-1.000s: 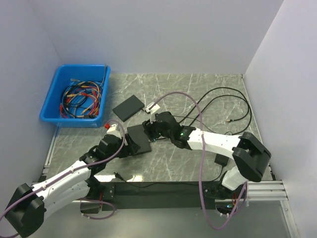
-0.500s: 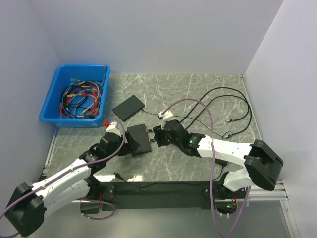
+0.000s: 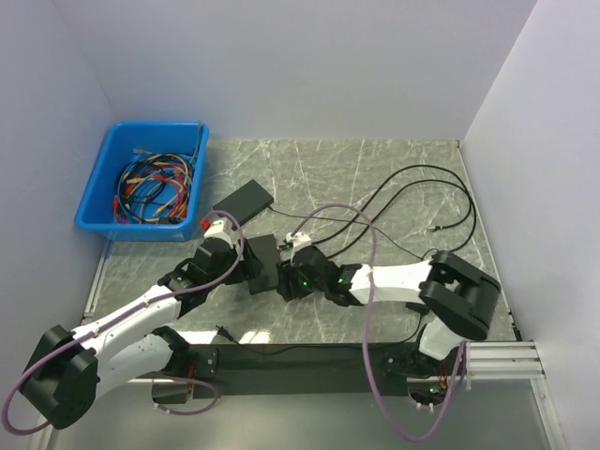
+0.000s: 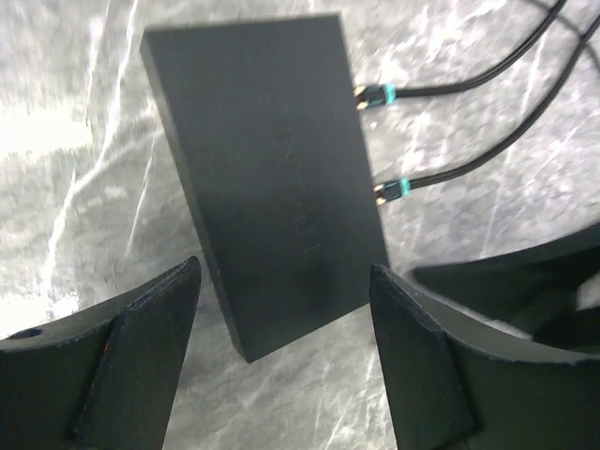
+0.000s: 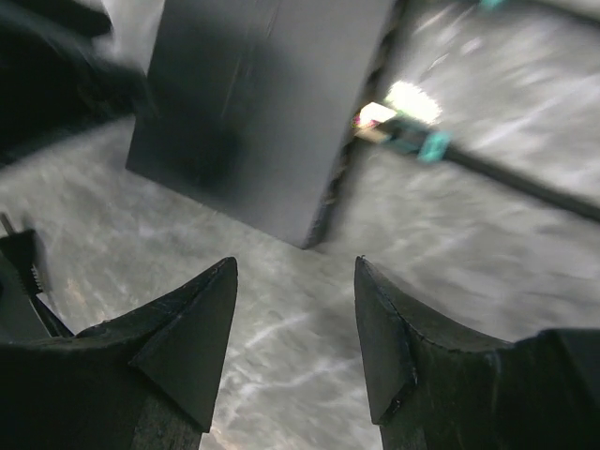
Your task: Insert the plug into the switch port
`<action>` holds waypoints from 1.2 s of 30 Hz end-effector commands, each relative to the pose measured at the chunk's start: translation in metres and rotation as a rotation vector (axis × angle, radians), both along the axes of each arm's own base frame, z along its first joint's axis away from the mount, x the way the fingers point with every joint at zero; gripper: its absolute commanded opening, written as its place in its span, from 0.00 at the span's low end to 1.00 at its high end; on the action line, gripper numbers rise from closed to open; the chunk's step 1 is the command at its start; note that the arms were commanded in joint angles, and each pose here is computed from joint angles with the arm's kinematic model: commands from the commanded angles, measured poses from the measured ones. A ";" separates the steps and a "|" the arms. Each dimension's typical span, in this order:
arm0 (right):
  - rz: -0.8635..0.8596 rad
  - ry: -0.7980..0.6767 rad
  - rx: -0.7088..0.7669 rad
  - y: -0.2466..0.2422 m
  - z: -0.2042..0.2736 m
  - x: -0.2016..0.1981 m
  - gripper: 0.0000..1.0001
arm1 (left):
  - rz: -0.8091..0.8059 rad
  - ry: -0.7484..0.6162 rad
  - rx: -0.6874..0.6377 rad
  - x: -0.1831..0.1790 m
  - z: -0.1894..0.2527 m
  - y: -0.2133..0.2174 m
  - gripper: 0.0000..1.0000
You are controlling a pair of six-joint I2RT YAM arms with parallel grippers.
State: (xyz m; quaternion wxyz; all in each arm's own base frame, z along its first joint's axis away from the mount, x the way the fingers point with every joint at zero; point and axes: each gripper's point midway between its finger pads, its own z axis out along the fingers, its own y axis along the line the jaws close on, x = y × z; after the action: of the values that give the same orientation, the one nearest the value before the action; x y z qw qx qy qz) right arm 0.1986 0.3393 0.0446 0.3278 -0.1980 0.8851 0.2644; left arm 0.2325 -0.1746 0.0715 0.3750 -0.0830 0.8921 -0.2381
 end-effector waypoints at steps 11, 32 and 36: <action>0.013 -0.003 0.121 0.070 0.007 0.020 0.59 | 0.012 -0.100 -0.003 0.007 0.061 0.010 0.78; -0.114 -0.145 -0.028 -0.034 0.040 -0.018 0.60 | -0.007 -0.111 -0.018 0.003 0.069 0.009 0.76; -0.130 -0.155 -0.031 -0.042 0.039 -0.018 0.60 | -0.013 -0.121 -0.022 0.002 0.071 0.008 0.76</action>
State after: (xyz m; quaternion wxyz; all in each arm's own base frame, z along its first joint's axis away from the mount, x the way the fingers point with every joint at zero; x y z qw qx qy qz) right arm 0.1751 0.3027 0.0711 0.3837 -0.1898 0.8778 0.2150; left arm 0.2284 -0.1625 0.1208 0.4020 -0.0771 0.8801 -0.2406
